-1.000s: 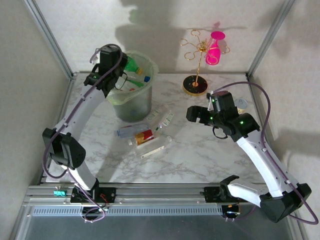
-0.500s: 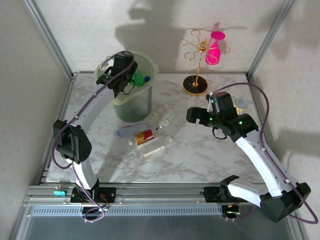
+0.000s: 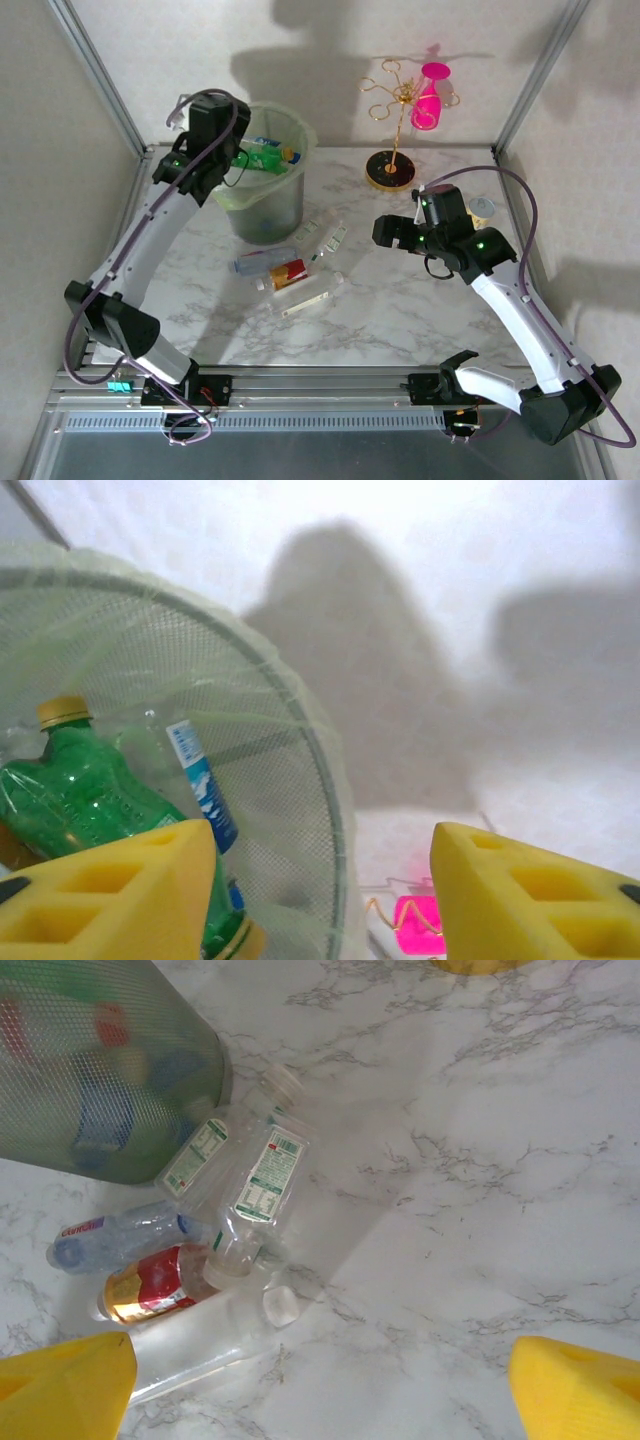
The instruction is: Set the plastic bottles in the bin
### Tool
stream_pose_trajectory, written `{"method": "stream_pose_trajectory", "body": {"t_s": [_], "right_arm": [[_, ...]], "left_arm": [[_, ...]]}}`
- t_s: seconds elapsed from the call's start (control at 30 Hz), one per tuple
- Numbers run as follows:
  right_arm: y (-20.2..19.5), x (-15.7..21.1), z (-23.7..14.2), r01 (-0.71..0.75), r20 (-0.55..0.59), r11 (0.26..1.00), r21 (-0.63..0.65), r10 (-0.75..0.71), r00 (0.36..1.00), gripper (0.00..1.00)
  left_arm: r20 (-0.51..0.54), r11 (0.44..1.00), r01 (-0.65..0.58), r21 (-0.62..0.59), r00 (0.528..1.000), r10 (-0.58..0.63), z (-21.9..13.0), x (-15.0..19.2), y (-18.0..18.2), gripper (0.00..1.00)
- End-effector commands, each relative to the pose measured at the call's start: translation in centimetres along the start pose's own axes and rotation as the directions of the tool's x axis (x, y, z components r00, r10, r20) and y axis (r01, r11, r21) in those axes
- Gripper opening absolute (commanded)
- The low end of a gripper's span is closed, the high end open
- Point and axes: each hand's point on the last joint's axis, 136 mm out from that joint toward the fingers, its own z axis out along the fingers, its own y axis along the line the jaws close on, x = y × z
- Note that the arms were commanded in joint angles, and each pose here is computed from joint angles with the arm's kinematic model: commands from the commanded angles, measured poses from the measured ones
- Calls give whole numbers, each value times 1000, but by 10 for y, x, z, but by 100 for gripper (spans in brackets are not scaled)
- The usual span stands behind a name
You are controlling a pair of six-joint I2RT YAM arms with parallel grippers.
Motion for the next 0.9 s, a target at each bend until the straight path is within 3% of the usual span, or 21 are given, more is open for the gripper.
{"method": "stream_pose_trajectory", "body": {"t_s": [0.0,0.1,0.2,0.3,0.43,0.53,0.87], "right_arm": [[7,-2,1,17,3,999,-43,-17,1000,91],[13,4,7,18,-24,997,-80,-20,1000,89],[18,11,15,24,-45,995,-96,-29,999,89],[23,17,27,24,-74,994,-108,-32,997,89],[27,20,40,16,-93,994,-109,-27,995,89],[26,20,48,14,-99,995,-99,-24,995,91],[18,22,53,22,-103,998,-58,-28,994,94]], "left_arm": [[-16,992,-110,68,994,111,-18,3,-15,52],[-66,957,-243,158,964,256,-41,24,-28,50],[-133,889,-357,287,904,406,-73,63,-33,50],[-176,740,-475,477,772,610,-112,109,-29,53],[-196,601,-604,524,600,775,-141,145,9,55],[-235,493,-678,545,441,866,-155,174,45,58],[-480,370,-748,551,78,874,-142,252,162,69]]}}
